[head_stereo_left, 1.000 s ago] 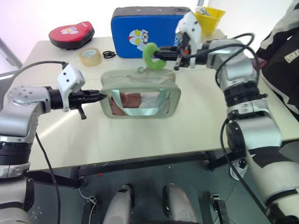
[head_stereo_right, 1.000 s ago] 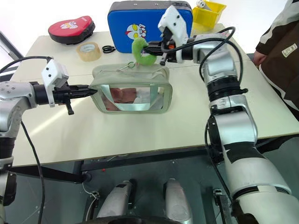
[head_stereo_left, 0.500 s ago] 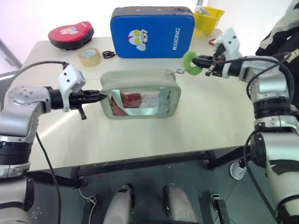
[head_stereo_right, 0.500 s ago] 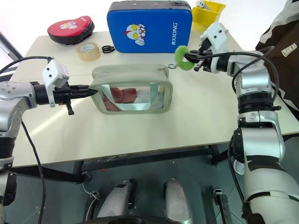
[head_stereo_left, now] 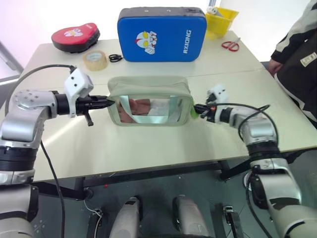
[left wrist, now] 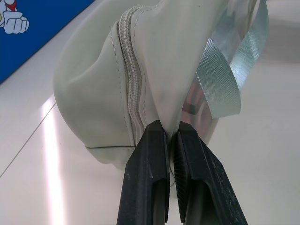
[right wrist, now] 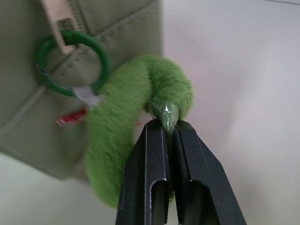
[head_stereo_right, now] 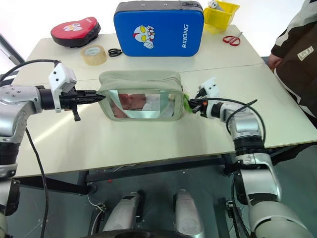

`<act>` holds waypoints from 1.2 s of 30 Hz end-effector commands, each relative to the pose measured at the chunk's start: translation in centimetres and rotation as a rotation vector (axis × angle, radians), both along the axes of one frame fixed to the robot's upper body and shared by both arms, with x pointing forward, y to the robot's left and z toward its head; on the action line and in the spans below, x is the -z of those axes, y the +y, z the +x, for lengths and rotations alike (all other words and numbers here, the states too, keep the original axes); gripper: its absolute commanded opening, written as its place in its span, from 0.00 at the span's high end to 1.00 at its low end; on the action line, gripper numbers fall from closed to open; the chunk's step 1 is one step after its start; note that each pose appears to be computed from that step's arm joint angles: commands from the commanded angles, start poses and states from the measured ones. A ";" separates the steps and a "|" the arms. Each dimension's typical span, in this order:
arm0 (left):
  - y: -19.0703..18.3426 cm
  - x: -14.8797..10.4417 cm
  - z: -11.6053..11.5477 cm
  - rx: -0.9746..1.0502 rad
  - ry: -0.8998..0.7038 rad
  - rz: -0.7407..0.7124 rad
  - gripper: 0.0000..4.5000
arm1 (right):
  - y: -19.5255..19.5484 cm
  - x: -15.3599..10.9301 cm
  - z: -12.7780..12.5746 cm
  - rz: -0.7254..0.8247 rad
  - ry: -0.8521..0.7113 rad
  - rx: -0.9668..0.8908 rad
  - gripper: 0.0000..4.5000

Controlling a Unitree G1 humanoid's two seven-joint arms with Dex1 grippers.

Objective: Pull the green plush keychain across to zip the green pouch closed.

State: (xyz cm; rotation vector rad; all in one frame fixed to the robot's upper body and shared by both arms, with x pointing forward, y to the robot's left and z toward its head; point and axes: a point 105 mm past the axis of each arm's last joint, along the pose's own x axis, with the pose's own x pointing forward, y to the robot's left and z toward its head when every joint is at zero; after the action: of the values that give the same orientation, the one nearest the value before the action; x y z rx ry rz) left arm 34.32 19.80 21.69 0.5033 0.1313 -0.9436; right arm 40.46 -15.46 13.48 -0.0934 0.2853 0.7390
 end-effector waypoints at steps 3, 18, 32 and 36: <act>0.3 -1.1 -0.3 0.003 -0.049 0.011 1.00 | 0.3 -1.7 0.4 0.021 -0.058 0.016 0.99; 0.6 -0.9 -0.5 -0.012 -0.062 0.009 1.00 | -3.3 -9.9 -1.7 -0.152 -0.213 -0.172 0.01; 0.7 -2.1 -0.3 -0.019 -0.077 -0.022 0.43 | 1.6 -13.8 -5.0 -0.234 -0.351 -0.486 0.00; 1.1 -3.9 -0.8 -0.024 -0.074 -0.049 0.01 | 1.4 -13.6 -5.0 -0.238 -0.354 -0.479 0.00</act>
State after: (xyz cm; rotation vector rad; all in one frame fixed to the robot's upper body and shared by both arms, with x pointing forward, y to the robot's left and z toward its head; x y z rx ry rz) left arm 34.12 20.50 22.58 0.4715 0.1249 -0.9196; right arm 35.85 -14.05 25.66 -0.4926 0.0666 1.1468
